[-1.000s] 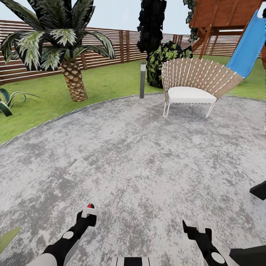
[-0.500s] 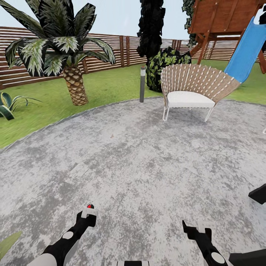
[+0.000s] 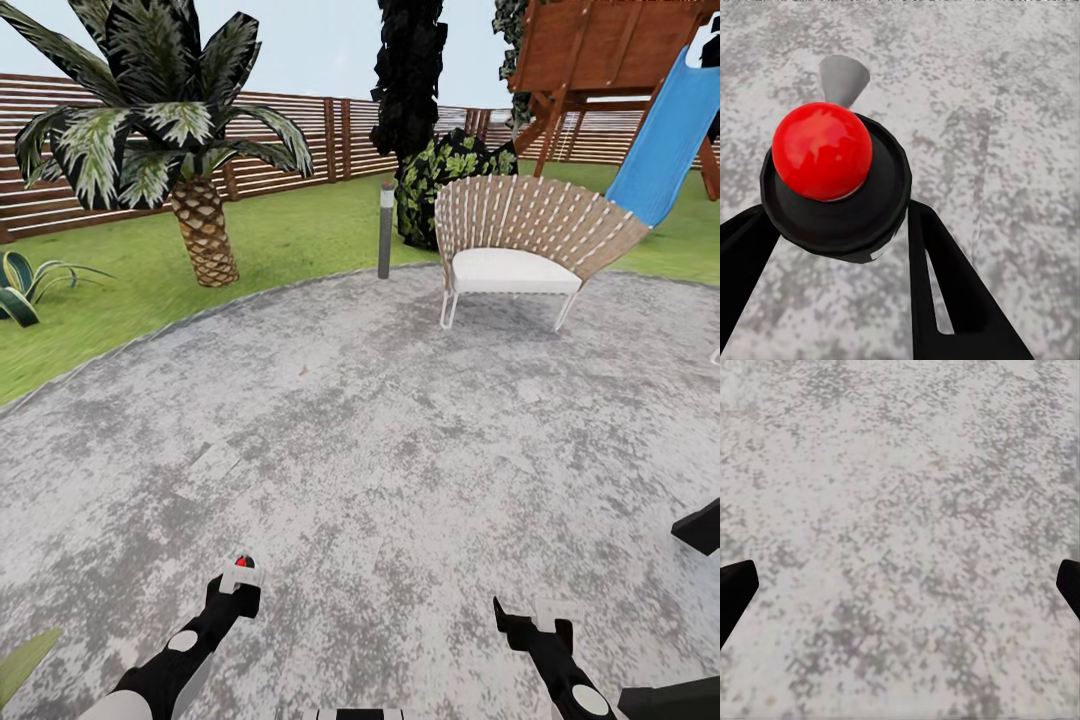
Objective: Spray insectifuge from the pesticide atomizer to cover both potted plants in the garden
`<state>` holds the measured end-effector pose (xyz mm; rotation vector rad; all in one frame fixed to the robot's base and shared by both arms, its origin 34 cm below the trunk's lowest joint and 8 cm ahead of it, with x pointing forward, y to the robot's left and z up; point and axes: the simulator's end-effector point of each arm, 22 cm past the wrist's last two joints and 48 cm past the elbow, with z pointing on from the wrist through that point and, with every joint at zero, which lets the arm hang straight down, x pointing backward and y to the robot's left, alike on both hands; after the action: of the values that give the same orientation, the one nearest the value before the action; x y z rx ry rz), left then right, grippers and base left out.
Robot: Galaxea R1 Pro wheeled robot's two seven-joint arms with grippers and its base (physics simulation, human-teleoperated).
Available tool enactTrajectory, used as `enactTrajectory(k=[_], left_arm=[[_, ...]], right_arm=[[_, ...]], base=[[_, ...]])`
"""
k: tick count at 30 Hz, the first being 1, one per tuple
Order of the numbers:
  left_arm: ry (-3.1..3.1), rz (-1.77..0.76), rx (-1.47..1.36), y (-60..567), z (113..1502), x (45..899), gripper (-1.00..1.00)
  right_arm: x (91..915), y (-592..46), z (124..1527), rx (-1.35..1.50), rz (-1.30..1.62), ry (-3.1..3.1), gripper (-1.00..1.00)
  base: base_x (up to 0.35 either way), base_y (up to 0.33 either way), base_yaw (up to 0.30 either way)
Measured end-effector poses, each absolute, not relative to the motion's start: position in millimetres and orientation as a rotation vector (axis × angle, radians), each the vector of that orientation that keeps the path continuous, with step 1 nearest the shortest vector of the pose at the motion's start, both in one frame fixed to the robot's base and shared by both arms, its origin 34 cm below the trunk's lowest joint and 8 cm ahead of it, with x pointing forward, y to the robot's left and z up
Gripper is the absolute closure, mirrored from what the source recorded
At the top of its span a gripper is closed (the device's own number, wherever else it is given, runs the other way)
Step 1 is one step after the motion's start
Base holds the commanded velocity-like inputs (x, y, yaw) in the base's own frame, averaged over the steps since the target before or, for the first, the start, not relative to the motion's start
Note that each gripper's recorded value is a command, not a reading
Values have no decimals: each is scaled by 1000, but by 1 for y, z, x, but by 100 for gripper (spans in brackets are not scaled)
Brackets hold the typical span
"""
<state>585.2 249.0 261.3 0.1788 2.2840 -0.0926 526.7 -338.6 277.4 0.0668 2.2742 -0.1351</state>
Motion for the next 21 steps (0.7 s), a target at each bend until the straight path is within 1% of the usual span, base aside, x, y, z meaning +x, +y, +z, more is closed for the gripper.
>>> enactTrajectory(k=[17,21], left_arm=[[2261,-78,169,251,274,593,100],[2255,-79,169,251,277,594,100]], right_arm=[[533,-339,288,69,-133,2250,-100],[535,-339,291,69,-133,2244,-100]], base=[[0,0,0],[41,-115,0]])
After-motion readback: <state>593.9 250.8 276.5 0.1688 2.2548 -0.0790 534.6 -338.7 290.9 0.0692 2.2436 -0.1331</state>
